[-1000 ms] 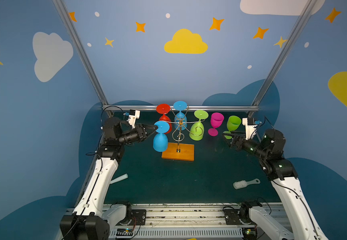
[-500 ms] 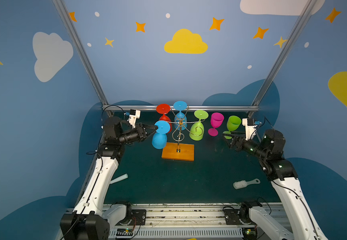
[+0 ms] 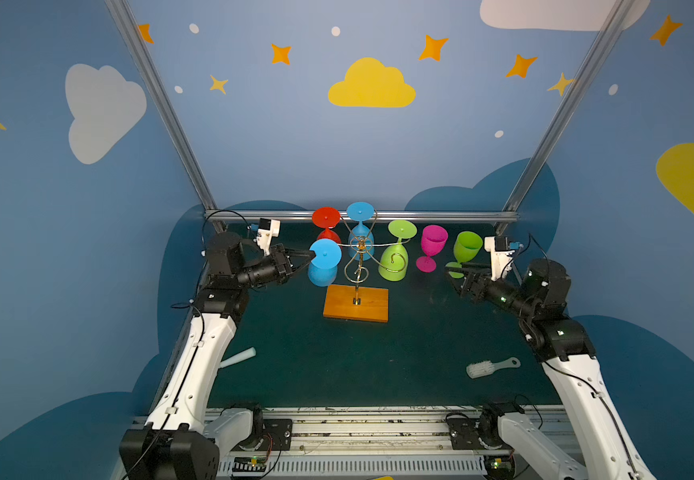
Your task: Take the wine glass off the wine glass rack
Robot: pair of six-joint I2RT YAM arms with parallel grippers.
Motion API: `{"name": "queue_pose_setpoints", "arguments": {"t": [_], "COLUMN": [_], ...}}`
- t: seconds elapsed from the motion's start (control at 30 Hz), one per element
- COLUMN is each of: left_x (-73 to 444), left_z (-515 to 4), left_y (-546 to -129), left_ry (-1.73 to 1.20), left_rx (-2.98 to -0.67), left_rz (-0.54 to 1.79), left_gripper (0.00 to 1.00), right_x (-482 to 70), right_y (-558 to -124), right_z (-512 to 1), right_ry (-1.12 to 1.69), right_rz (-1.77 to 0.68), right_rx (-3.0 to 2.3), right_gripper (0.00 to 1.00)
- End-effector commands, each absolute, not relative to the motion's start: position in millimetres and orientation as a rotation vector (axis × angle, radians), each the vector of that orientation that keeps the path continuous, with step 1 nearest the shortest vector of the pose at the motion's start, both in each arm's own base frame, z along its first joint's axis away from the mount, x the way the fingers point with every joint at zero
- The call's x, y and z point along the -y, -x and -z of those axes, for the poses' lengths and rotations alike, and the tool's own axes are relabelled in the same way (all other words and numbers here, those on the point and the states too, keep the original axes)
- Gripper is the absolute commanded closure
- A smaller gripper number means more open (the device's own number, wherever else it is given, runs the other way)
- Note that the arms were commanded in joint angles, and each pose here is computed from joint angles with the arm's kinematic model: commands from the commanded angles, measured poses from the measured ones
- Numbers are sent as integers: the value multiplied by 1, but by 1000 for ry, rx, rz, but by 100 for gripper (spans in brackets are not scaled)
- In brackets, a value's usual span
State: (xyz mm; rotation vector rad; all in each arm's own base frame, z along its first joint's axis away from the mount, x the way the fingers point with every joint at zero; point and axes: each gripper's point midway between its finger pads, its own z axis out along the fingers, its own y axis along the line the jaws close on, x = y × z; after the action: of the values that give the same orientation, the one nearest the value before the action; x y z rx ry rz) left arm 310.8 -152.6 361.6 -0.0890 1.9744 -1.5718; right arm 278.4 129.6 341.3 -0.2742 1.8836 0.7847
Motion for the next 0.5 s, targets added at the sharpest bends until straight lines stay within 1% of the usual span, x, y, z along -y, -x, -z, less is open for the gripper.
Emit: {"name": "queue_pose_setpoints", "arguments": {"t": [0.0, 0.47], "left_x": [152, 134], "left_z": [-385, -389], "left_y": [-300, -305], "left_ry": [30, 106], "left_rx": [-1923, -1886], "left_rz": [1592, 1581], "left_gripper": [97, 97], "right_x": [-131, -129], "right_y": [-276, -271], "right_z": [-345, -348], "right_ry": [277, 275], "right_rz": [-790, -786], "right_rx": [-1869, -1863], "right_gripper": [21, 21]}}
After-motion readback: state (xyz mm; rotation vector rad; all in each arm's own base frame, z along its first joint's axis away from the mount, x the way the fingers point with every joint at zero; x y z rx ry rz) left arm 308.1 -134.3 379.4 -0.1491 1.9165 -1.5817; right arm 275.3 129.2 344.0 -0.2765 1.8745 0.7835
